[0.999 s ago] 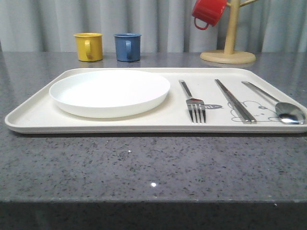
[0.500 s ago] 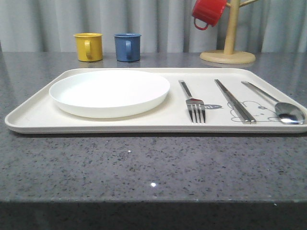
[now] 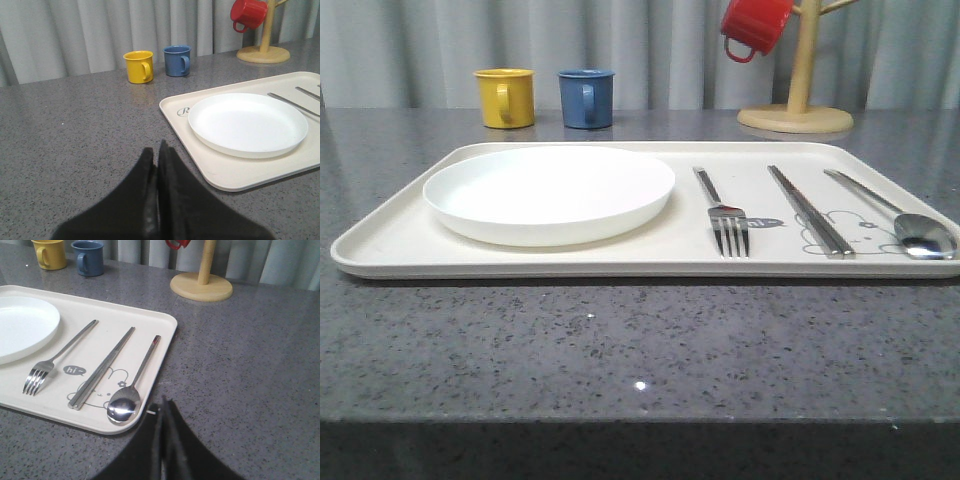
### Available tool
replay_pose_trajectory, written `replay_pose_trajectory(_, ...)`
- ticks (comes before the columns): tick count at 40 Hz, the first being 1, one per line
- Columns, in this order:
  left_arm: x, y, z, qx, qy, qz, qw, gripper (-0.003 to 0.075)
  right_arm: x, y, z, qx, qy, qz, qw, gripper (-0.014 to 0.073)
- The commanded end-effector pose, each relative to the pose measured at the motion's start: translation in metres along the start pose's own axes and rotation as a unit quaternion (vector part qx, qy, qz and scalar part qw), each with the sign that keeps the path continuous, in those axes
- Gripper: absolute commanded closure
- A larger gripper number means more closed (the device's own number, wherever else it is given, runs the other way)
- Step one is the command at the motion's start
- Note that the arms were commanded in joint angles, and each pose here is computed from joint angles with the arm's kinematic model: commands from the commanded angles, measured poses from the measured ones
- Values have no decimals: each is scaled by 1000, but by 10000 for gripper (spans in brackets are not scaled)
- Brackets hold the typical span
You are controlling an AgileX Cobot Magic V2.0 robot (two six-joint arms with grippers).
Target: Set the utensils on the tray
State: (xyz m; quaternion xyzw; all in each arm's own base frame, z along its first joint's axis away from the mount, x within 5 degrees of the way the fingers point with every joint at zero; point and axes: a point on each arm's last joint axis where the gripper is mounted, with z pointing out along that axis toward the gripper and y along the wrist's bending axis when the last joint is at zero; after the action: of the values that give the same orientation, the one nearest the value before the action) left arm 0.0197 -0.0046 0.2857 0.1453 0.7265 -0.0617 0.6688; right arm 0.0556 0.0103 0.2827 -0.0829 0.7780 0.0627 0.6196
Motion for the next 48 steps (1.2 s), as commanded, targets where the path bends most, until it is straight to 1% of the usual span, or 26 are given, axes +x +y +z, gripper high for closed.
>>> replay_pose_trajectory(1, -14, 1, -5, -3, -53, -8, 999, 738, -15, 0, -2, 0, -48, -11, 999, 716)
replay_pose_trajectory(23, -14, 1, -5, -3, -53, -8, 999, 738, -15, 0, -2, 0, -48, -11, 999, 716)
replay_pose_trajectory(27, -10, 1, -2, -8, -58, 0, 998, 738, -15, 0, -2, 0, -48, -11, 999, 716)
replay_pose_trajectory(35, 22, -1, 18, -30, -44, 5, 999, 738, -15, 0, -2, 0, -48, -11, 999, 716)
replay_pose_trajectory(39, 40, -1, 28, -49, -41, -5, 998, 738, -15, 0, -2, 0, -48, -11, 999, 716)
replay_pose_trajectory(48, 71, 2, 41, -106, -75, -5, 992, 738, -15, 0, -2, 0, -48, -11, 999, 716)
